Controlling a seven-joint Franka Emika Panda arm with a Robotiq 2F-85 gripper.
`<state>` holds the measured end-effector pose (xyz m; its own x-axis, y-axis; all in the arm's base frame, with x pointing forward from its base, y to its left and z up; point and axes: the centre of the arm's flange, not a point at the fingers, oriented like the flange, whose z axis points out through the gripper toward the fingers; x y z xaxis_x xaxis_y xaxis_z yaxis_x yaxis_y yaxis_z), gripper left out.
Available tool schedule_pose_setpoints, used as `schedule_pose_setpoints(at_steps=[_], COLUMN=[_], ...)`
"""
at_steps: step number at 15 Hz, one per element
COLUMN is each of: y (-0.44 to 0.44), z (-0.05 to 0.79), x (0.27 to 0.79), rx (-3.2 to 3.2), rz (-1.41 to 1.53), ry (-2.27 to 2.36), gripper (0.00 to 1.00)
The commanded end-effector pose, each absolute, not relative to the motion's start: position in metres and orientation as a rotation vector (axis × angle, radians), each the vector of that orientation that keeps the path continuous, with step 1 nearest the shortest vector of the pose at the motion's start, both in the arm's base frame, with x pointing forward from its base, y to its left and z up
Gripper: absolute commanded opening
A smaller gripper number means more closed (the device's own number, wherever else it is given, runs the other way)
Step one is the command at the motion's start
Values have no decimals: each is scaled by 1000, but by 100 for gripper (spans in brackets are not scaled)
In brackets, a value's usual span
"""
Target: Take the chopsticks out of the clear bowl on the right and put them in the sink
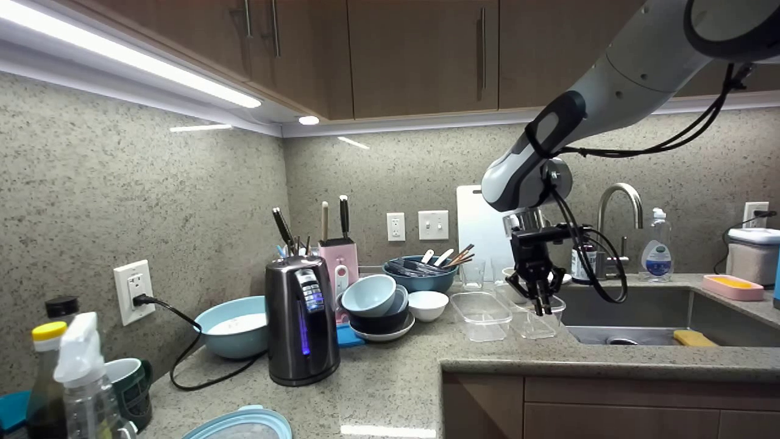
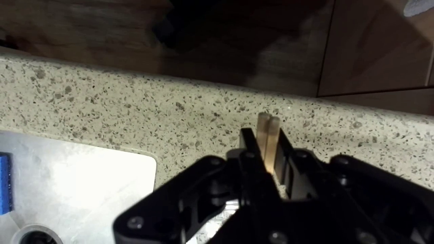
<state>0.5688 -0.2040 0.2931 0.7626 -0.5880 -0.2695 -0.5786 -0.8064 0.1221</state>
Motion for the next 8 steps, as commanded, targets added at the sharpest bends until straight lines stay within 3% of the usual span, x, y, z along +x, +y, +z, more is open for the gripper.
schedule_pose_setpoints(at_steps=[1,8], y=[-202,-194], z=[301,332], x=[572,562], rx=[2920,2932], rz=[-450,-419], ry=[-976,-945], gripper=[4,4])
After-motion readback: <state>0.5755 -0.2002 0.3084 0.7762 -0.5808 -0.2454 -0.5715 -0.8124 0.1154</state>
